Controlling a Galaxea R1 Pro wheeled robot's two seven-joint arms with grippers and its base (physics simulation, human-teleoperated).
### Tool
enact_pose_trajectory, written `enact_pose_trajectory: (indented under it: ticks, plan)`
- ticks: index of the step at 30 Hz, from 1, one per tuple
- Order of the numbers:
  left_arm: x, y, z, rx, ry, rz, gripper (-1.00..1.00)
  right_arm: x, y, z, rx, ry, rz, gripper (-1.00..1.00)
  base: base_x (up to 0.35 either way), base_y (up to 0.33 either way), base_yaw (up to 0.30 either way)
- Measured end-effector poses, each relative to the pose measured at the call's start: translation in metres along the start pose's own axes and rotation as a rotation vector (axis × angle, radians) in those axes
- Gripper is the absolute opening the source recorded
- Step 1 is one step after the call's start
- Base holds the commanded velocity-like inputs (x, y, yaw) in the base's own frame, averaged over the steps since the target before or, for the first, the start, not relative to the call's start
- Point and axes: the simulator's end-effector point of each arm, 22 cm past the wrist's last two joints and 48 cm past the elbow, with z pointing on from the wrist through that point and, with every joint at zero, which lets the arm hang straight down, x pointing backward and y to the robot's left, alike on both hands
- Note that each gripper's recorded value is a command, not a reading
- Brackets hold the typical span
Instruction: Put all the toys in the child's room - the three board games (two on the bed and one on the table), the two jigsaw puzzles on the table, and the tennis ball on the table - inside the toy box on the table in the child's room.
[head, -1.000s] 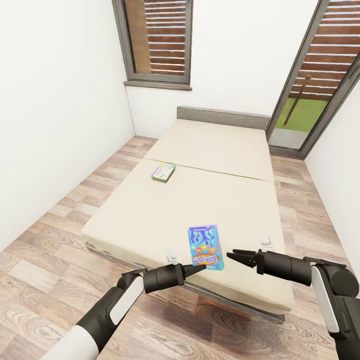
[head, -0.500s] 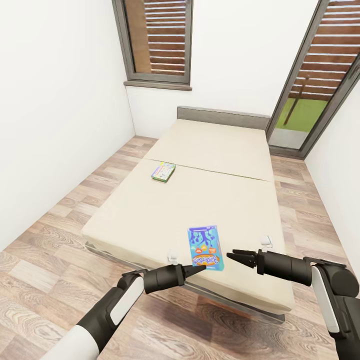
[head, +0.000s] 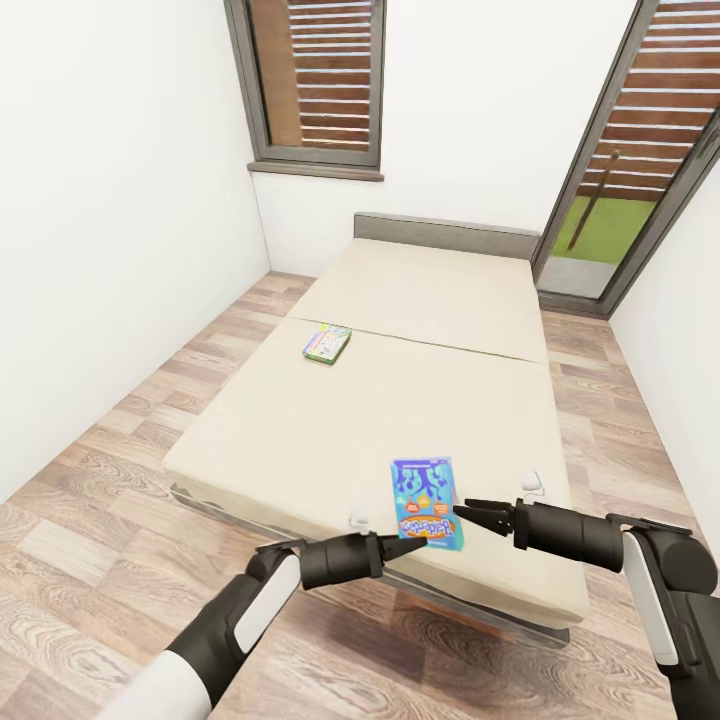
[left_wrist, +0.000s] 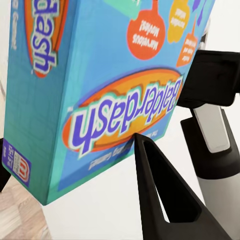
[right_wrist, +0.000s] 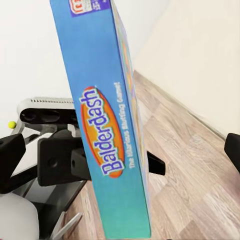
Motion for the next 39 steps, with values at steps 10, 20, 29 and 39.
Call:
enact_pose_trajectory:
  ticks: [10, 20, 29, 39]
  plan:
    - [0.005, -0.004, 0.011, 0.008, 0.012, -0.001, -1.00, -0.001, 0.000, 0.002, 0.000, -0.001, -0.002, 1.00, 0.000, 0.000, 0.000]
    - [0.009, -0.005, 0.018, 0.014, 0.014, -0.012, -1.00, -0.002, -0.001, 0.003, 0.005, 0.000, -0.004, 1.00, 0.000, 0.000, 0.000]
    - [0.012, -0.003, 0.024, -0.005, 0.020, -0.011, -1.00, -0.001, 0.000, 0.005, 0.004, 0.000, -0.002, 1.00, 0.000, 0.000, 0.000]
    - [0.013, -0.001, 0.026, -0.017, 0.025, -0.008, -1.00, -0.001, 0.001, 0.006, 0.002, 0.001, -0.002, 1.00, 0.000, 0.000, 0.000]
